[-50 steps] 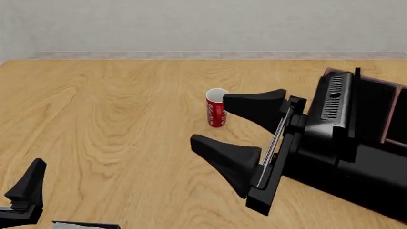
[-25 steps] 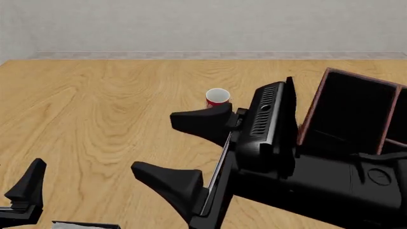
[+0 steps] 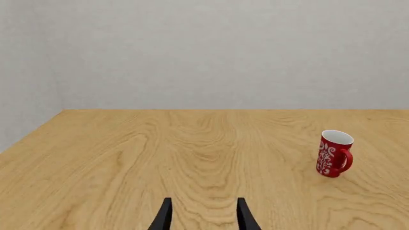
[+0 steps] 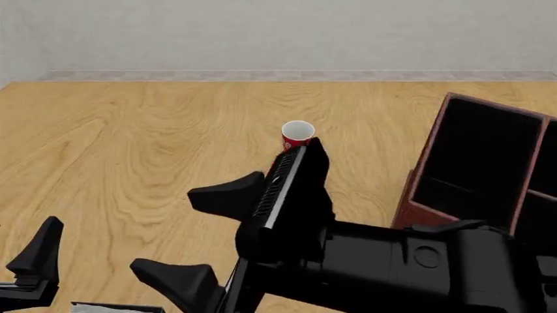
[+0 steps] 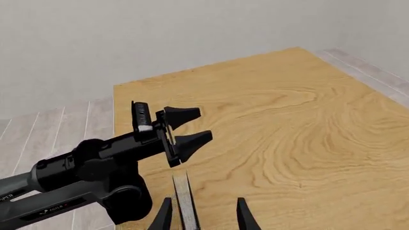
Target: Pick up the book and place it in the left compartment of the caddy.
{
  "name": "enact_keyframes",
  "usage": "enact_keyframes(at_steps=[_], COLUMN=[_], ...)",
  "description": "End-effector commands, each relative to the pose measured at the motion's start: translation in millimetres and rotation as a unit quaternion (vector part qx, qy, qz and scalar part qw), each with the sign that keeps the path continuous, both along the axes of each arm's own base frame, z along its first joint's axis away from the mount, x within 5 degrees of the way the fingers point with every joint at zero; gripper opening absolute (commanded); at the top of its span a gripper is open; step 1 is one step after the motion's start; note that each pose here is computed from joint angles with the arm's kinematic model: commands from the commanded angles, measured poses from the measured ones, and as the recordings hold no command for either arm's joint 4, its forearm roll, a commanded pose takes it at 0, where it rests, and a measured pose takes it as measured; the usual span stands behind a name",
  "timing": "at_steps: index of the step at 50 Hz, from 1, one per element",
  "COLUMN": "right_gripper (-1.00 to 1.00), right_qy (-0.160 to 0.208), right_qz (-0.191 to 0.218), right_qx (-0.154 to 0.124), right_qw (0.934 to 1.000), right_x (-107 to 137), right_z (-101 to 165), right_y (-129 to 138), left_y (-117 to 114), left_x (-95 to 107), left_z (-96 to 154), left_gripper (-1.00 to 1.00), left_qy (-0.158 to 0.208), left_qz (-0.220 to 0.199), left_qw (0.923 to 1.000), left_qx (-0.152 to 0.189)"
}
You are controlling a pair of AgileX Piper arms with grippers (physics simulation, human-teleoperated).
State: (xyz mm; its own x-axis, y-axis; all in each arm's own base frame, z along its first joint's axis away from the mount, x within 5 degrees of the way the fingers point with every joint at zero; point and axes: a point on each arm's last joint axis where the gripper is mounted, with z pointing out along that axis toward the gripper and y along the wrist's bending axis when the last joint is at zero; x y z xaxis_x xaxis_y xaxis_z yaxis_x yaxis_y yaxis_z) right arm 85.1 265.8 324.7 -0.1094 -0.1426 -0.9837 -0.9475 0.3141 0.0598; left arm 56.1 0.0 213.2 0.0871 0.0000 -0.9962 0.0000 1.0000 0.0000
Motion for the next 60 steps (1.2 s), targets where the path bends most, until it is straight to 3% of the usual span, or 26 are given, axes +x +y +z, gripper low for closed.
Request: enact_keyframes(at_steps=[1,22,60], right_gripper=[1.00,1.00,1.00], right_qy=[0.012,0.025,0.048], right_qz=[0.007,0.012,0.010], right_qx=[-0.020,-0.050,-0.075], right_qw=[0.9997,0.9983,0.9960], right_x=[0,2,5], right_z=[-14,-39,-83], right_y=[17,35,51], left_y=[0,0,0], left_x=[0,0,0], left_z=[0,0,0], left_gripper=[1.00,1.00,1.00], left_qy=[0.000,0.000,0.000], left_qz=[0.000,0.000,0.000], left_qw=[1.0000,1.0000,1.0000], left_qx=[0.000,0.000,0.000])
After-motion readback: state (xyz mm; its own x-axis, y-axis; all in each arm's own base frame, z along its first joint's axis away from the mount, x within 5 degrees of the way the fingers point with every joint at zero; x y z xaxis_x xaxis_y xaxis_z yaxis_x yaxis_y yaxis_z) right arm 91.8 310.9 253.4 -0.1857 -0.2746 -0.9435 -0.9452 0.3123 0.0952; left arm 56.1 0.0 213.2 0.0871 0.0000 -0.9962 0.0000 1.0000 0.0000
